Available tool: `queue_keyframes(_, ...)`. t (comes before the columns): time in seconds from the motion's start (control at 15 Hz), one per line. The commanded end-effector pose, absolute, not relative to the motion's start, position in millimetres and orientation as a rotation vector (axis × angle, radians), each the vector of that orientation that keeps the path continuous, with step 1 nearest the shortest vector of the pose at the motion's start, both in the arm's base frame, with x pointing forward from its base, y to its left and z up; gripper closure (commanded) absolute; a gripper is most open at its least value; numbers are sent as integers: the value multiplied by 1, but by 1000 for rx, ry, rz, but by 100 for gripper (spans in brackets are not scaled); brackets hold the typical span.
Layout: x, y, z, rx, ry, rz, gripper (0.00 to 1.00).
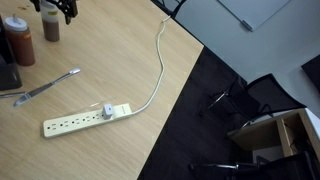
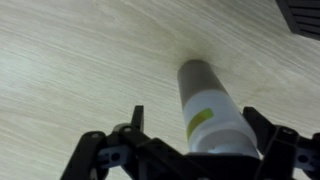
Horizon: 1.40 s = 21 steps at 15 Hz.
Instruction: Get the sauce bottle that's furthest from the orange cup and put it on the right side of it
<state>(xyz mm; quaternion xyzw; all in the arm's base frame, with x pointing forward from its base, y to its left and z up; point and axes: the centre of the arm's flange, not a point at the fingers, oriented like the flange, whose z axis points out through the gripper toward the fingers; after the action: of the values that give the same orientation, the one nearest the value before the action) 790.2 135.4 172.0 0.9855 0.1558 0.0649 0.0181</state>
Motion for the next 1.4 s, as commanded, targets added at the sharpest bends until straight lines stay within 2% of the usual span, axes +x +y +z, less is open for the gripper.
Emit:
queue_keyframes(0.0, 815, 139, 173, 3079, 504, 218, 27)
queue_keyframes(0.33, 818, 141, 181, 3103, 489, 258, 62)
queue_keyframes(0.47, 818, 141, 185, 3112, 482, 269, 73)
queue_keyframes(0.87, 819, 135, 222, 3097, 462, 339, 73)
queue_keyframes(1.33, 798, 155, 350, 3071, 507, 555, 73)
